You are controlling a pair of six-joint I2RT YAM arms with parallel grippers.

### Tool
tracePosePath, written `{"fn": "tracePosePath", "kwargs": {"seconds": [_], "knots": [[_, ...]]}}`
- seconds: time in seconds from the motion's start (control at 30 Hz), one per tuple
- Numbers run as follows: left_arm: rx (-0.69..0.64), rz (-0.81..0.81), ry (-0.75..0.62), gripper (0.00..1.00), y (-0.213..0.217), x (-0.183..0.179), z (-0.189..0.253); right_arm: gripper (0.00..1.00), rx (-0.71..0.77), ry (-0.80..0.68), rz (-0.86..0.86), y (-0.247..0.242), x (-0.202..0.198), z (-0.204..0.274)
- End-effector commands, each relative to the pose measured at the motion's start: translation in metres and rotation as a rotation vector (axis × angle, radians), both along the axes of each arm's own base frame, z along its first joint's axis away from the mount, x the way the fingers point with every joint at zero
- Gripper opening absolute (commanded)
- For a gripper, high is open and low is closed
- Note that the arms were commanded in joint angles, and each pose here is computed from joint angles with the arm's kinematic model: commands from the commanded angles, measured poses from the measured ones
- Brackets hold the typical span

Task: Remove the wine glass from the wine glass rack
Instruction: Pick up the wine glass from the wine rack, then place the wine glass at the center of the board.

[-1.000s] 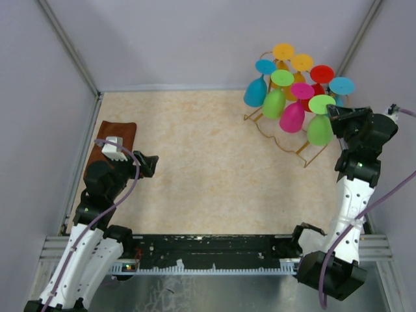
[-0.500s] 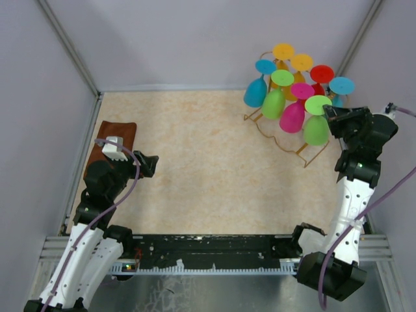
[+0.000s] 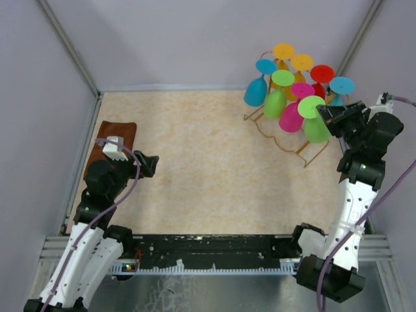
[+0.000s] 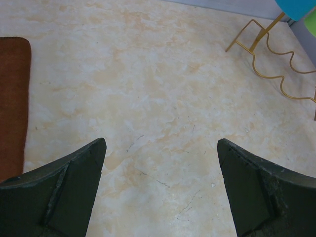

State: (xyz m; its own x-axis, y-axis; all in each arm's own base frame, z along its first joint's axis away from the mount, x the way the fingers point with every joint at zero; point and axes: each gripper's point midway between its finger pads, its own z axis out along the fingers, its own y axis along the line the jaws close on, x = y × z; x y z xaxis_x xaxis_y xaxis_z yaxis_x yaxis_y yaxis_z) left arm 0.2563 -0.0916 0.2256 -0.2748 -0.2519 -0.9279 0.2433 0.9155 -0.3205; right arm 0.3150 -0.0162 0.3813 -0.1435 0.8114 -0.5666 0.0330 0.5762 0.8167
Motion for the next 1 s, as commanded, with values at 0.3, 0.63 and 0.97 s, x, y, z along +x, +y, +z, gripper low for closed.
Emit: {"fn": "tracePosePath", "kwargs": {"seconds": [0.3,0.63,0.97], "knots": [[-0.015,-0.006,0.004,0.99,-0.002,0.002,-0.004,0.0,-0.304,-0.325,0.435,0.081,-0.064,0.063],[-0.042,-0.033,-0.005,0.99,-0.007,-0.001,0.001,0.0,-0.298,-0.347,0.77,0.136,-0.114,0.047],[-0.15,-0.174,-0.006,0.99,-0.036,-0.009,0.015,0.0,-0.268,-0.362,1.022,0.177,-0.154,0.003]]}}
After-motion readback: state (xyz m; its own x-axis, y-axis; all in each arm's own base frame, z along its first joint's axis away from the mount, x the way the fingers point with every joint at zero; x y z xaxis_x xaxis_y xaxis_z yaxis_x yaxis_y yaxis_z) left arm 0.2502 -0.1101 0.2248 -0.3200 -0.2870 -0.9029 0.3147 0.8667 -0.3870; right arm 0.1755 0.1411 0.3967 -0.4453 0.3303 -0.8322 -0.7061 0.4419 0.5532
